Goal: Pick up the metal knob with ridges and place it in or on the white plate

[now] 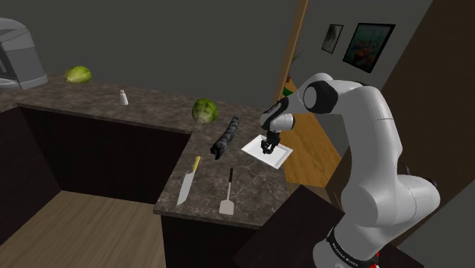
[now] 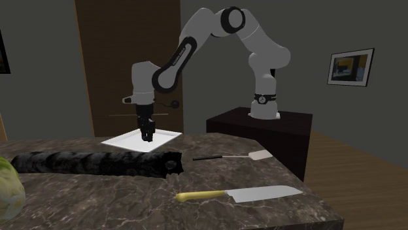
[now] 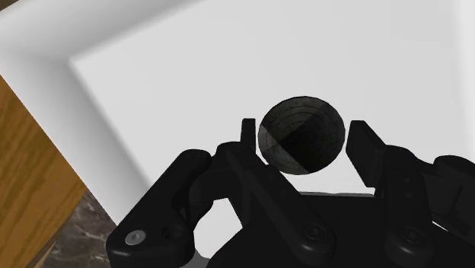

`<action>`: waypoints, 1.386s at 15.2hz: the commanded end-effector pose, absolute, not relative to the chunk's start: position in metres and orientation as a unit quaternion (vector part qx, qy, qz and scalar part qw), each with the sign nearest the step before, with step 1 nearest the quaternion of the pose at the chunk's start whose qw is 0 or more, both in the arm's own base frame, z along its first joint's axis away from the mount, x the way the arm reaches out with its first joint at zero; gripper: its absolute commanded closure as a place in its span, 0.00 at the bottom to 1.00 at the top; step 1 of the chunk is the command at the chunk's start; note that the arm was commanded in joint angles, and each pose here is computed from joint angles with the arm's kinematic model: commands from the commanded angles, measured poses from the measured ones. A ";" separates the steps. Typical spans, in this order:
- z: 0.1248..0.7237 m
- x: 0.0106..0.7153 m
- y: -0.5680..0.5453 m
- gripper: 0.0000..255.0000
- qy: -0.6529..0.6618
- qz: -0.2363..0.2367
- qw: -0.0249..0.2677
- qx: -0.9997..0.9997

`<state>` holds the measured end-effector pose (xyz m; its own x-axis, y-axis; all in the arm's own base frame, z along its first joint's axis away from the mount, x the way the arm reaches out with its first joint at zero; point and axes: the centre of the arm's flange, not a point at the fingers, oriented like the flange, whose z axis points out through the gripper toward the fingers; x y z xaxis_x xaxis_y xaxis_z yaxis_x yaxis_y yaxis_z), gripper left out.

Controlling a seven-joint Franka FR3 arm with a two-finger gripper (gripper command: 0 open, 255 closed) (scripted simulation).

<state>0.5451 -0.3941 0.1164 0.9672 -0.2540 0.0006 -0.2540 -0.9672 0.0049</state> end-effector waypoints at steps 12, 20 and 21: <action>0.139 0.542 -0.397 1.00 -0.130 0.000 0.005 0.991; 0.182 0.542 -0.397 1.00 -0.130 0.000 0.005 0.991; 0.187 0.542 -0.397 1.00 -0.130 0.000 0.005 0.991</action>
